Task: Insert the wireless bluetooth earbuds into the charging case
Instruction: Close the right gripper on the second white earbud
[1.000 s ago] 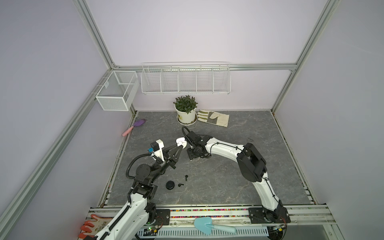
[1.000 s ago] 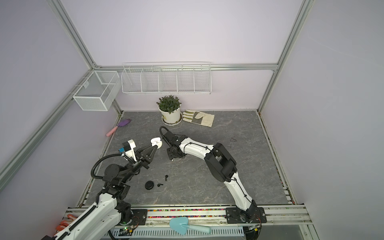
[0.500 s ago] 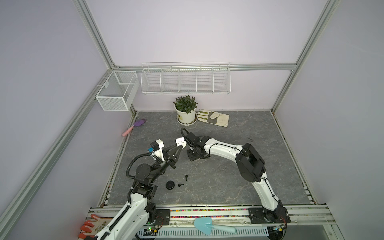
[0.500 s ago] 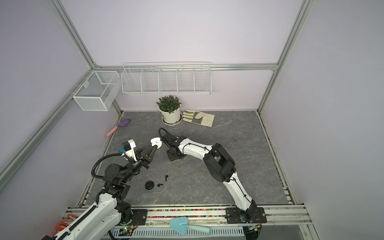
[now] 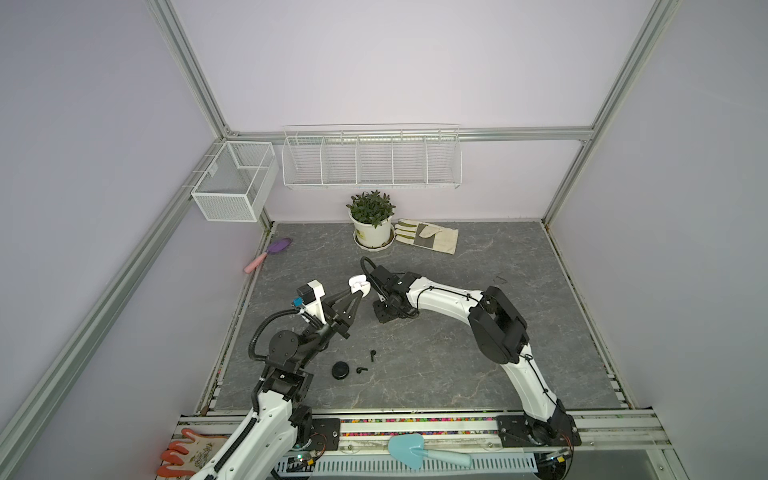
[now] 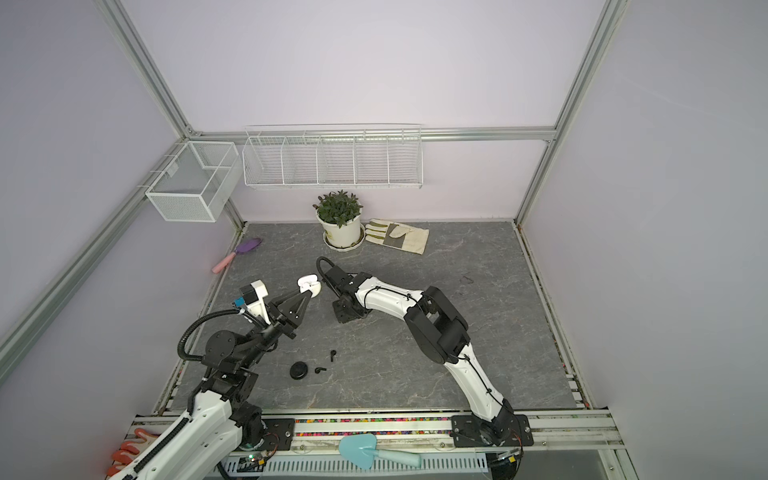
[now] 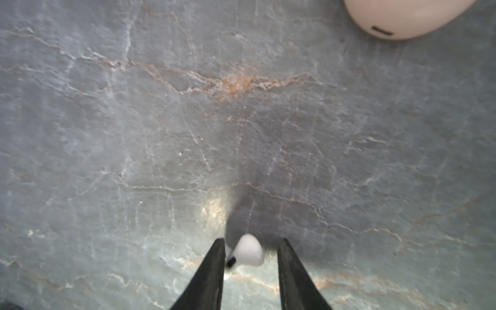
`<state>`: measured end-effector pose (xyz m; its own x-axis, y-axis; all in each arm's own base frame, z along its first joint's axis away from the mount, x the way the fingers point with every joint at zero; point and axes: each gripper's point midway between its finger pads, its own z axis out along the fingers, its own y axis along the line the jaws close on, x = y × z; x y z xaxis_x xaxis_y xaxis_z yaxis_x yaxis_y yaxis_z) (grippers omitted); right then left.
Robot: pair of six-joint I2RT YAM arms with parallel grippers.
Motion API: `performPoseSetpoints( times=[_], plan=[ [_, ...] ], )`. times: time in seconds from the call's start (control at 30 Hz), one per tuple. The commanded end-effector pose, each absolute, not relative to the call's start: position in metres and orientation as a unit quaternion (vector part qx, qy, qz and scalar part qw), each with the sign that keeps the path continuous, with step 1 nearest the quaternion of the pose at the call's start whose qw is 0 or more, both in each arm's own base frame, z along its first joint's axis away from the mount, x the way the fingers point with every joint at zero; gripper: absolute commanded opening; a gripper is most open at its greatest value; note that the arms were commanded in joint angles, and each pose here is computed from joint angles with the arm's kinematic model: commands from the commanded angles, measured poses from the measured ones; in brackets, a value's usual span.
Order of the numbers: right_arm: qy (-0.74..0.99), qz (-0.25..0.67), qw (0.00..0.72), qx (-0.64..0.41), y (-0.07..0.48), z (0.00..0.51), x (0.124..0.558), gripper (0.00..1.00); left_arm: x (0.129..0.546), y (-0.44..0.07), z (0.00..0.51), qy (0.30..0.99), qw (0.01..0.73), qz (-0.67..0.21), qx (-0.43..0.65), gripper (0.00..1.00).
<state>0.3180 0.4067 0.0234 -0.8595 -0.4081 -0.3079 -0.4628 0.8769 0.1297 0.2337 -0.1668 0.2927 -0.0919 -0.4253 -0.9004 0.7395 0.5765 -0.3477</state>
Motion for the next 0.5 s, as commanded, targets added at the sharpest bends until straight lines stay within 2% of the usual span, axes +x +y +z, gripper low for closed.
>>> performPoseSetpoints(
  times=[0.0,0.47],
  plan=[
    [0.961,0.097,0.122,-0.230,0.4095,0.0157,0.3108,0.35,0.2341,-0.1637,0.2984,0.589,0.668,-0.436,0.129,0.00],
    [0.961,0.075,0.127,-0.236,0.4039,0.0154,0.3112,0.27,0.2332,-0.1638,0.3012,0.585,0.670,-0.437,0.130,0.00]
  ],
)
